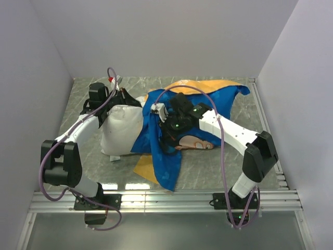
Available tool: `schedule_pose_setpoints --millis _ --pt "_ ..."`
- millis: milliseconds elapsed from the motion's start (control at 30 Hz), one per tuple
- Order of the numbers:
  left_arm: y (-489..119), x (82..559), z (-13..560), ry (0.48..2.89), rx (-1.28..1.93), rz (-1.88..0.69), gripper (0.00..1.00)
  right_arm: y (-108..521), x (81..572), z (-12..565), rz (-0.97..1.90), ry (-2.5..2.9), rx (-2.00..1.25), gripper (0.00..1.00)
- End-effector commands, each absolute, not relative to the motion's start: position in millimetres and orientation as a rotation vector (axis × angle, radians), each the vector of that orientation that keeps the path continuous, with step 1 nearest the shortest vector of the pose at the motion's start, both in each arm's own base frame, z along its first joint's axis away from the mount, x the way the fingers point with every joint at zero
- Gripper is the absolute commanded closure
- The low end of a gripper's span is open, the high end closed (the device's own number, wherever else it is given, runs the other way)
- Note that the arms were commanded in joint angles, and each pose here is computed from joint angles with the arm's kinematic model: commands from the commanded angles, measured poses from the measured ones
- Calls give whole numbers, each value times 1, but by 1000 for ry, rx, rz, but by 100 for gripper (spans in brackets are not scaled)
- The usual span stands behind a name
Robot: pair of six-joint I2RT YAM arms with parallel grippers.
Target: Put the pillow into the pillowcase
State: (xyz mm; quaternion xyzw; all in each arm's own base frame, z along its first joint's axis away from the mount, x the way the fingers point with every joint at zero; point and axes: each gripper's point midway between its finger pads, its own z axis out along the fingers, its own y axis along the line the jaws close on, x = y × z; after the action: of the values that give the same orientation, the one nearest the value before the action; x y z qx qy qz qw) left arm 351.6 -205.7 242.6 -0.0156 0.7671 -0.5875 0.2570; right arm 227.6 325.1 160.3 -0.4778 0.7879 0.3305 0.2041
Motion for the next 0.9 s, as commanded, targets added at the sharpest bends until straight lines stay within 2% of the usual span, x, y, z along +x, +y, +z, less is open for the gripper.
schedule_pose_setpoints --millis 0,100,133,233,300,367,400,433,500,533,567,600,633,667,733,800,867 --pt "-228 336 270 2008 144 -1598 99 359 267 227 918 1941 -1284 100" --pt "-220 365 309 1916 242 -1492 100 363 288 265 902 1869 -1234 100" --pt "-219 372 336 1860 284 -1471 100 363 291 274 894 1846 -1220 100" --pt "-217 380 367 1803 378 -1402 100 362 291 312 892 1731 -1162 100" --pt "-218 373 376 1767 454 -1363 100 357 287 328 869 1669 -1131 100" --pt "-217 360 359 1799 536 -1300 100 355 267 320 866 1652 -1175 100" --pt "-219 347 355 1803 586 -1265 99 355 254 314 872 1652 -1212 96" --pt "-219 339 339 1836 627 -1229 99 355 240 304 865 1648 -1272 90" --pt "-220 313 305 1883 800 -1084 99 343 190 268 901 1731 -1417 70" --pt "-220 302 282 1911 882 -1024 99 335 173 259 917 1744 -1474 51" --pt "-217 296 265 1881 1007 -921 99 313 150 240 922 1809 -1520 45" --pt "-223 278 257 1858 1095 -876 99 300 139 235 928 1828 -1544 32" --pt "-215 274 225 1915 1139 -772 99 288 131 231 915 1816 -1596 2" --pt "-214 269 213 1876 1229 -701 99 264 126 220 882 1873 -1603 2" --pt "-214 256 185 1852 1333 -594 99 225 166 210 716 1939 -1444 1" --pt "-220 243 174 1786 1439 -544 99 192 184 238 568 1841 -1311 0" --pt "-224 236 162 1766 1484 -518 100 167 198 304 407 1654 -1175 0"
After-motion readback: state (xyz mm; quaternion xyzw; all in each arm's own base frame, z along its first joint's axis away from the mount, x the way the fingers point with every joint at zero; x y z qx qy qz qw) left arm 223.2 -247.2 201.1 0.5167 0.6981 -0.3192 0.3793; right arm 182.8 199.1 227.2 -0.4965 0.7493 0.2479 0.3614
